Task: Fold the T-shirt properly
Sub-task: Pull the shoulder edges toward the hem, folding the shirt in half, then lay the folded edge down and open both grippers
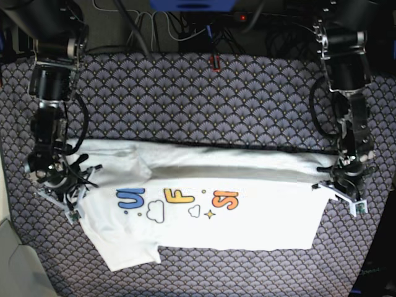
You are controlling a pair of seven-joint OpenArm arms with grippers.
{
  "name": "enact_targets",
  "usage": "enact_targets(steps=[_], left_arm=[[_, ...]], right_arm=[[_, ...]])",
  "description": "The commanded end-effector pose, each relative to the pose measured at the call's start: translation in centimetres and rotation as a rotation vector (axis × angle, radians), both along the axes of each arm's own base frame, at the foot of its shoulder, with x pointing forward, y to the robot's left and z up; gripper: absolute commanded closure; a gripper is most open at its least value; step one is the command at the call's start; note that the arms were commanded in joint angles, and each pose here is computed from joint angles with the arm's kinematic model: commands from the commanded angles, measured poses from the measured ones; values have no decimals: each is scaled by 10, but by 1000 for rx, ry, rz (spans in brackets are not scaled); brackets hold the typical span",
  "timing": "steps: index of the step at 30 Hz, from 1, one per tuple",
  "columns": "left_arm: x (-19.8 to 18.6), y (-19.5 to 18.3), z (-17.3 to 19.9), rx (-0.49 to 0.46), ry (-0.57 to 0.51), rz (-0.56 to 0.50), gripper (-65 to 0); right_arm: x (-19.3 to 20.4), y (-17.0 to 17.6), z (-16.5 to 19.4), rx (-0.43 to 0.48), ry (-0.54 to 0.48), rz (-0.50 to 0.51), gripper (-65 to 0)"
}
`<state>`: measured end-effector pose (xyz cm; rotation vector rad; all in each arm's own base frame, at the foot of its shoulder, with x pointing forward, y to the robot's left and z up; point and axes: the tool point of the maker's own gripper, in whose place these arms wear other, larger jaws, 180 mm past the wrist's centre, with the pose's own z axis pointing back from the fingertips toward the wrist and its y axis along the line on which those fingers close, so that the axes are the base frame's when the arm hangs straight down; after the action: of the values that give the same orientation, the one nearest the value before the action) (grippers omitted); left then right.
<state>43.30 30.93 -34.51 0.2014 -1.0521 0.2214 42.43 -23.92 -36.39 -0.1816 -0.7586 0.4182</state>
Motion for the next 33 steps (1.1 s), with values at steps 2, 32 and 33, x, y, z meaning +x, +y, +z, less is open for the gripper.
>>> enact_targets(steps=[2, 32, 33], left_arm=[[14, 7, 29, 30, -78, 6, -5], [-7, 15, 9, 35, -28, 13, -498], [-12, 13, 6, 39, -23, 8, -495]], right_arm=[[14, -6, 22, -23, -60, -6, 0], [-9, -9, 26, -80, -63, -2, -328], [-15, -8, 26, -89, -68, 3, -328]])
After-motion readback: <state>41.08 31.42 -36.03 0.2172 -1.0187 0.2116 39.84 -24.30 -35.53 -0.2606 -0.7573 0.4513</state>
